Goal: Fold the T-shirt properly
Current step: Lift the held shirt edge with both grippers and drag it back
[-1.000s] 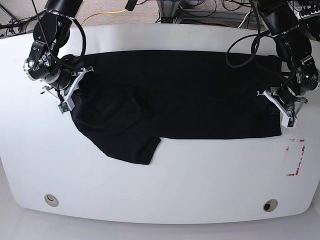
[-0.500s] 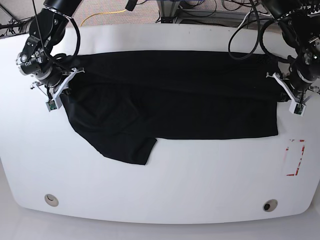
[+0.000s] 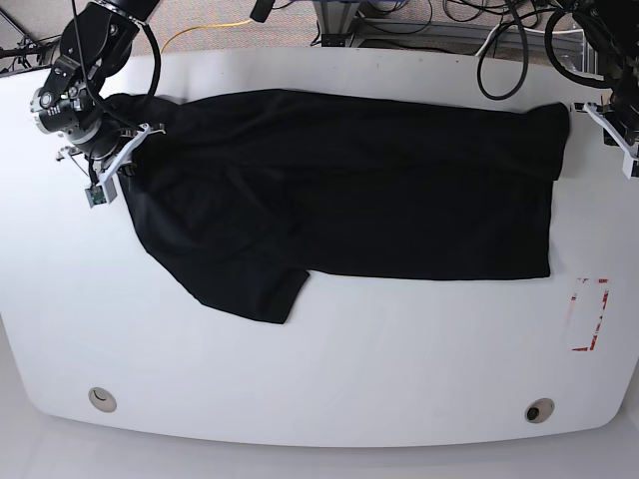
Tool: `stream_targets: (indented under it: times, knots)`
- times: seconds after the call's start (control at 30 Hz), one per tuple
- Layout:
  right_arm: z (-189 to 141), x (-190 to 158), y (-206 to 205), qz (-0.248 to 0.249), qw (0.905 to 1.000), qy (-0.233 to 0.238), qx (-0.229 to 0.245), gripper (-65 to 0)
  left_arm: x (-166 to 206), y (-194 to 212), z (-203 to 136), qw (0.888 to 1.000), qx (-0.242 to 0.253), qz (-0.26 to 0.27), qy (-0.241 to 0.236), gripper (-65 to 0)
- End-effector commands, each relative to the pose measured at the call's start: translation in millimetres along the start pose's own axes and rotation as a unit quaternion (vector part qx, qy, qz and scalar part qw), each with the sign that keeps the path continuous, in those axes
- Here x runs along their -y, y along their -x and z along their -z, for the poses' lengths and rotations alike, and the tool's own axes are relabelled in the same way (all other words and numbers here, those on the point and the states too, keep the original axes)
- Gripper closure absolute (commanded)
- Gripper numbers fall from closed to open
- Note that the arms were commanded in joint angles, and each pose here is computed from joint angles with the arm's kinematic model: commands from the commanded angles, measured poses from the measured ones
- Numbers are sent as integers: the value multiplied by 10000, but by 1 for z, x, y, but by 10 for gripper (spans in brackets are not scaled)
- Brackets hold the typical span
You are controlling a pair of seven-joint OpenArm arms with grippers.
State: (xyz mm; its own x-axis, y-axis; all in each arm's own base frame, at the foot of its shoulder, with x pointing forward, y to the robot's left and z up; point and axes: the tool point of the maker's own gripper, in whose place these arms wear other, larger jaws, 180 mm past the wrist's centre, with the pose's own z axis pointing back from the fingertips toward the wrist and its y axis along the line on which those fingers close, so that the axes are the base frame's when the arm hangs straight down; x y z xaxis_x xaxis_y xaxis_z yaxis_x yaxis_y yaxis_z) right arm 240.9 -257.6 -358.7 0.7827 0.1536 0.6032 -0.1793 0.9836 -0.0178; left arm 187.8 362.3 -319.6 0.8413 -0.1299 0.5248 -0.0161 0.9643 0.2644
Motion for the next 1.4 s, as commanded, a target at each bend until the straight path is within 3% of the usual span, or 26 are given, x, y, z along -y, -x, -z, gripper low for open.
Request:
stream_targets:
  times: [0.0,0.53,0.67,0.77,0.9,1.0,1.2,1.37]
  knots:
    - [-6,5,-6,-39,9999,67,145,0,-10,-11,-7,9996,215,132,-113,0]
    - [-9,7,14,20,9999,97,-69,-29,37,-58,13,9948,576,672,502,0]
    - [-9,8,12,32,9999,101,-41,-109,65,-75,19,9894,698,969,827,-125]
    - [-9,8,8,21,9999,120,20,-222,94,-78,23,9840,713,1153,1155,-232]
    - [-11,10,6,100,9999,100,89,-323,107,-76,26,9829,708,1071,1322,-258]
    - [-17,3,-5,372,9978,-230,502,-347,112,-72,29,9826,655,1013,1415,-258]
    - [-29,-30,-4,781,9856,-1242,835,-369,114,-61,36,9826,558,931,1506,-258]
    - [-40,-52,10,983,9751,-1824,796,-365,121,-51,40,9800,708,811,1677,-258]
